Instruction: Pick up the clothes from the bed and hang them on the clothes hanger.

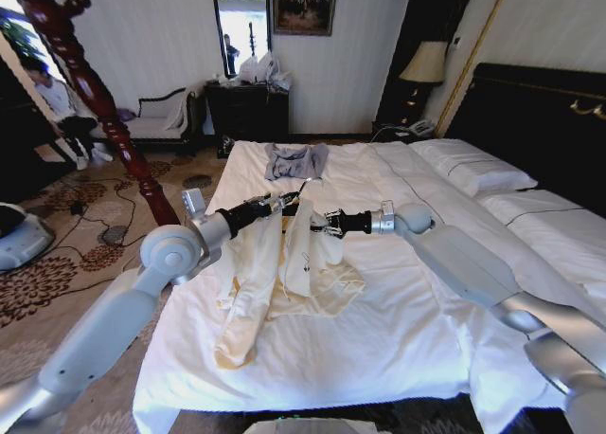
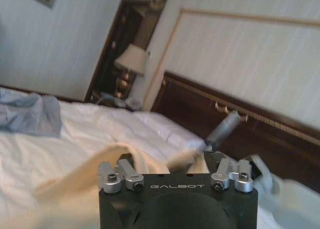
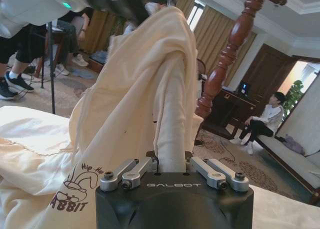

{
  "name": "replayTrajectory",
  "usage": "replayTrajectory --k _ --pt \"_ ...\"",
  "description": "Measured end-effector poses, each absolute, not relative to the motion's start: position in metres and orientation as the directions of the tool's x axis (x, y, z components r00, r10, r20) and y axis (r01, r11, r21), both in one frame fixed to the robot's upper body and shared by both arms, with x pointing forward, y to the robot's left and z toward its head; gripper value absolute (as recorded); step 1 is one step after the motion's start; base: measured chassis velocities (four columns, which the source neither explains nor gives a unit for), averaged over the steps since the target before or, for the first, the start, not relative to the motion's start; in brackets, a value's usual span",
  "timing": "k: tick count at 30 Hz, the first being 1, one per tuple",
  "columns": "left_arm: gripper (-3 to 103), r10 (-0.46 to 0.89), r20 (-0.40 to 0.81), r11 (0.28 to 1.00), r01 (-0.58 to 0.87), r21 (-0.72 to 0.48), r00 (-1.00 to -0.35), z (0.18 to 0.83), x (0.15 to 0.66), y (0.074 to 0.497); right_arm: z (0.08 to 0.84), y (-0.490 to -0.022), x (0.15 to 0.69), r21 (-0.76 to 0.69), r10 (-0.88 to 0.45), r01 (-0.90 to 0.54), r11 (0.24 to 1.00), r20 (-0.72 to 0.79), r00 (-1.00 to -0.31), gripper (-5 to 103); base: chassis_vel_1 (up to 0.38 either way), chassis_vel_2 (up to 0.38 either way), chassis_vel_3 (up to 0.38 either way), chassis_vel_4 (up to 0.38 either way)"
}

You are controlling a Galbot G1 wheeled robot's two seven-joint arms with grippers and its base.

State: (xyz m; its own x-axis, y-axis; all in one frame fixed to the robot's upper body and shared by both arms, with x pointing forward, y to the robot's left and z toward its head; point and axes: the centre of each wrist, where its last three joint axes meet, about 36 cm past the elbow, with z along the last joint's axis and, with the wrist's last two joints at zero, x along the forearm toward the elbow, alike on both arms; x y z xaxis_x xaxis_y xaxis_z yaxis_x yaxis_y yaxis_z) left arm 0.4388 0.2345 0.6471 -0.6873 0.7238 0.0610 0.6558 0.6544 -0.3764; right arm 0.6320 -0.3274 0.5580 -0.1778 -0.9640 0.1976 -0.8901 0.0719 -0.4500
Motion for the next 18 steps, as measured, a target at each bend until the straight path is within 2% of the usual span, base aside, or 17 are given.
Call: replayTrajectory --k 5,13,18 --pt "98 0.723 0.009 0.649 0.676 -0.349 -0.691 0.667 0.416 0.243 0.557 -0.34 0.632 -0.44 -0.962 -0.892 0.102 0.185 -0.201 17 0.0 0.0 0.0 0.0" --pt "100 0.69 -0.087 0.675 0.682 -0.282 -0.719 0.695 0.405 0.263 0.555 -0.342 0.63 -0.441 -0.963 -0.891 0.108 0.177 -0.204 17 0.0 0.0 0.0 0.0" --pt "100 0.628 -0.107 0.721 0.628 -0.291 -0.771 0.714 0.409 0.286 0.556 -0.342 0.63 -0.448 -0.963 -0.888 0.105 0.175 -0.203 17 0.0 0.0 0.0 0.0"
